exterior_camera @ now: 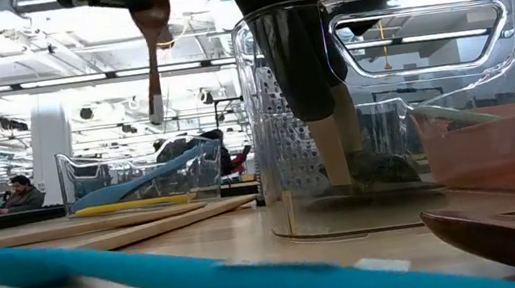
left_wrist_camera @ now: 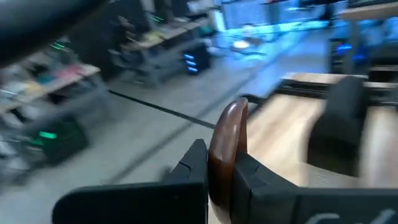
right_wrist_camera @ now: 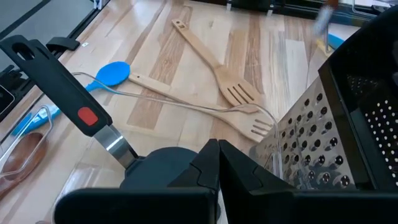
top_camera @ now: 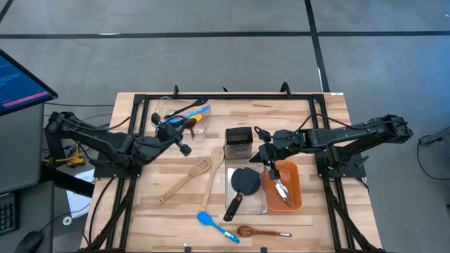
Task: Pick & Place Kitchen Items
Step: Put the brown ladle into the top transparent bin
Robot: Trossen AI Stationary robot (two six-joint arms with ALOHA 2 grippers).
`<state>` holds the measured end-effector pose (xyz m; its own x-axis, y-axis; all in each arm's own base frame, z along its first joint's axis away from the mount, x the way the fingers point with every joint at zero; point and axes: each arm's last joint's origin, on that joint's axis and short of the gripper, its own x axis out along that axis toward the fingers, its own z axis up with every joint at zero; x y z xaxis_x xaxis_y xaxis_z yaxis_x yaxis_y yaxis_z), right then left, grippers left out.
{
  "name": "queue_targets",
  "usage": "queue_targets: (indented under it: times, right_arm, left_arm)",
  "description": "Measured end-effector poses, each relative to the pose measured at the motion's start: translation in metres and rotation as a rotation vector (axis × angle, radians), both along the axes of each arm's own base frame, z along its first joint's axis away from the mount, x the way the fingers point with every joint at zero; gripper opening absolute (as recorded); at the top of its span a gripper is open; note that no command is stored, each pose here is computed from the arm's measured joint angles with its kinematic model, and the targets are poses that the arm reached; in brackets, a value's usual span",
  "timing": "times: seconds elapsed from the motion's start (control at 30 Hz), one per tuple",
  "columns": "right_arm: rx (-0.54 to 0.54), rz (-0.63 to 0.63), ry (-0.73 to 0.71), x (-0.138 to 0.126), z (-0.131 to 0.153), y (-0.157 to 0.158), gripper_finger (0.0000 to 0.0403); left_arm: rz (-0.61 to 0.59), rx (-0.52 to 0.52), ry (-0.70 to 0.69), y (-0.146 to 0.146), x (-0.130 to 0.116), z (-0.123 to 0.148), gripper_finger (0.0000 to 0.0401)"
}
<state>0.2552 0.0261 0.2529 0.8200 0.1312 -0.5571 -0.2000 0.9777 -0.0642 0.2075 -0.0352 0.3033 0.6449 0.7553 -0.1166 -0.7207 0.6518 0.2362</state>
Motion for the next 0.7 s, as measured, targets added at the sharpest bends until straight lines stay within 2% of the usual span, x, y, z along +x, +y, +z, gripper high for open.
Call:
queue_targets:
  times: [0.1, 0.37, 0.7]
  right_arm:
    - [0.000, 0.000, -0.001, 0.000, 0.000, 0.000, 0.0000]
    - [-0.001, 0.001, -0.007, 0.000, 0.001, 0.000, 0.0000]
    - [-0.001, -0.019, -0.008, 0.001, 0.001, -0.005, 0.0000]
  left_arm:
    - [0.071, 0.073, 0.065, 0.005, 0.000, 0.000, 0.0003]
    - [0.124, 0.167, 0.194, 0.020, 0.002, 0.001, 0.0003]
    - [0.044, 0.127, 0.214, 0.048, 0.008, 0.000, 0.0004]
